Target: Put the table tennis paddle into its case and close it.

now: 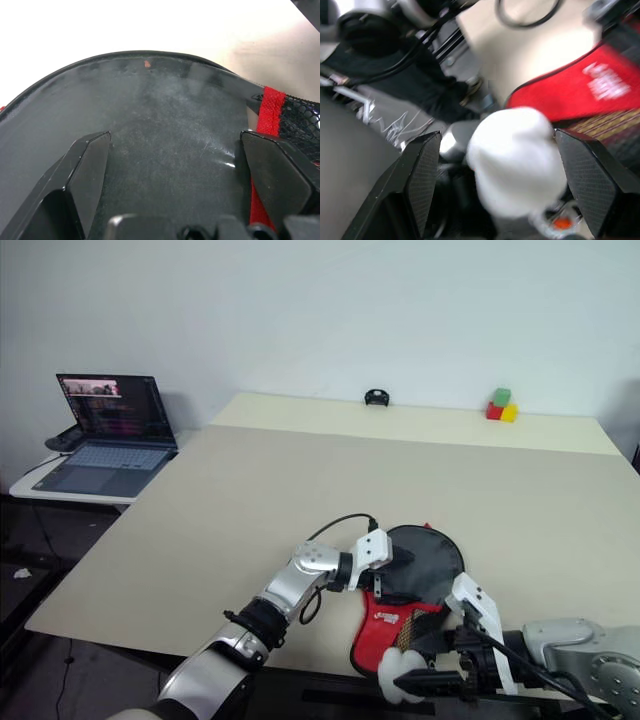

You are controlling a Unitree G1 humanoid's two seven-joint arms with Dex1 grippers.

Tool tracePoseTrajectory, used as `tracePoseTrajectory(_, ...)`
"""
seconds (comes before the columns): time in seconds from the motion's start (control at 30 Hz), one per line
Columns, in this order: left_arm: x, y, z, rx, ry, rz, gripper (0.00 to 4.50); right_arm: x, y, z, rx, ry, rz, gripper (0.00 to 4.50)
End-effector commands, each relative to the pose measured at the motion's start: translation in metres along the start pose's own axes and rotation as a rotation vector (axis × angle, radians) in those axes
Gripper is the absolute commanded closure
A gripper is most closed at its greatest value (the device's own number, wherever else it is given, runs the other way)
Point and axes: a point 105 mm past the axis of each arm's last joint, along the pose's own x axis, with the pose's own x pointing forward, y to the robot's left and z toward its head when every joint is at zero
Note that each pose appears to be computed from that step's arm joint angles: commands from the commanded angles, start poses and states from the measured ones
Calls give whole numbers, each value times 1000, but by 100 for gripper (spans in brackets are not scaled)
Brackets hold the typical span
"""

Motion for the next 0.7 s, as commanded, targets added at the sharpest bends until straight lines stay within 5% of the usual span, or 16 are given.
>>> tracePoseTrajectory(0.03,6,-25,-50,-87,175,-64,0,-1,19,1,-34,10,58,57)
tracePoseTrajectory(0.43,2,-14,-28,-88,89,-34,0,-42,-33,64,-151,-214,-201,57)
tracePoseTrajectory(0.7,-51,16,52,-27,-145,87,0,-71,-91,93,-257,-343,-418,57)
